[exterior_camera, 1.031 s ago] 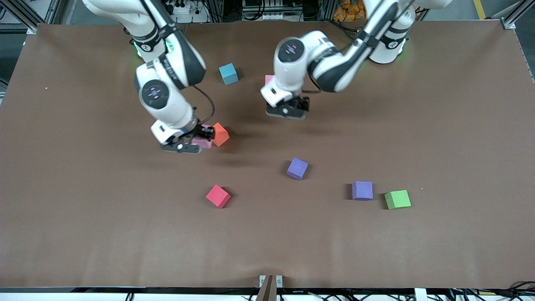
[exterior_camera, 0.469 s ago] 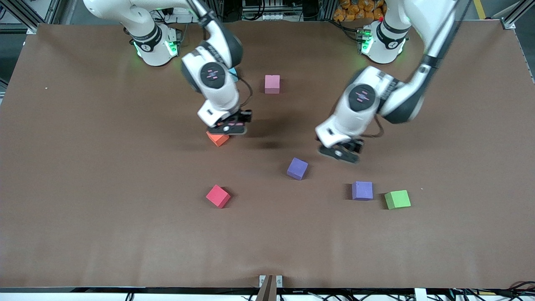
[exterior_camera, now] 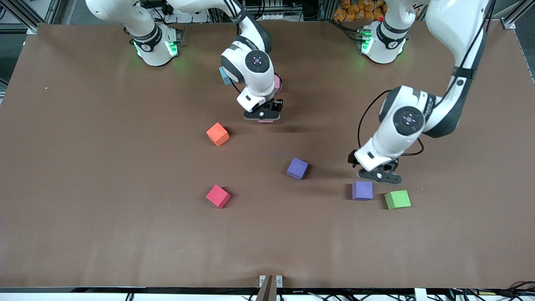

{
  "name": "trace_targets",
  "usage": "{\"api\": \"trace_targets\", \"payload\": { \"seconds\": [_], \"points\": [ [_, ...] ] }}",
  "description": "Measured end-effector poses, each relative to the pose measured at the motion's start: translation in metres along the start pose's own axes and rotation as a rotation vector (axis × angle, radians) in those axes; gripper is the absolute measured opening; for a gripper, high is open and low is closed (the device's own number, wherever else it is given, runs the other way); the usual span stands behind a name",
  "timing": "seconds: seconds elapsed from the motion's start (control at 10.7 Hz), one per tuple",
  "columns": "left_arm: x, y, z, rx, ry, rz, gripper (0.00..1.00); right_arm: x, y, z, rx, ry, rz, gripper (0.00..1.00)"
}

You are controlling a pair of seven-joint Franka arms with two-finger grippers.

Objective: Arrange blocks into number 1
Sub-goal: 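Place the right gripper's pink beside the other while the left gripper grasps purple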

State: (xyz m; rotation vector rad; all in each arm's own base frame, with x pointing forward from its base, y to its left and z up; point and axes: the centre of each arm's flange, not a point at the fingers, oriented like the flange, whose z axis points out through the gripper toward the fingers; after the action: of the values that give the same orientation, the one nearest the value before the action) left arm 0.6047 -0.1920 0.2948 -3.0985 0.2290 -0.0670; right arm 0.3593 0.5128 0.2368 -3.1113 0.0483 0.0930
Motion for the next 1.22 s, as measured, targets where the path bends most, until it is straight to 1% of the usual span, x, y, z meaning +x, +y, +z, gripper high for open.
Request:
{"api": "trace_targets", "payload": {
  "seconds": [0.19,0.56,0.84,1.03,1.12,1.22],
  "points": [
    [0.013,-0.010,0.016,0.007,-0.005,-0.083,1.00,-0.021,-0.009,0.006,-0.014,-0.009,-0.024,0.59],
    [0.035,0.003,0.039,0.020,0.001,-0.172,1.00,-0.060,-0.023,0.019,-0.038,-0.021,-0.057,0.60],
    [0.039,0.006,0.052,0.030,-0.005,-0.184,1.00,-0.071,-0.025,0.029,-0.044,-0.022,-0.065,0.60],
    [0.040,0.003,0.059,0.034,-0.012,-0.188,1.00,-0.074,-0.026,0.035,-0.040,-0.021,-0.070,0.62],
    [0.040,0.003,0.061,0.036,-0.015,-0.188,1.00,-0.076,-0.026,0.036,-0.039,-0.020,-0.072,0.71],
    [0.040,0.002,0.064,0.037,-0.017,-0.188,1.00,-0.076,-0.027,0.035,-0.037,-0.019,-0.073,0.84]
  ]
}}
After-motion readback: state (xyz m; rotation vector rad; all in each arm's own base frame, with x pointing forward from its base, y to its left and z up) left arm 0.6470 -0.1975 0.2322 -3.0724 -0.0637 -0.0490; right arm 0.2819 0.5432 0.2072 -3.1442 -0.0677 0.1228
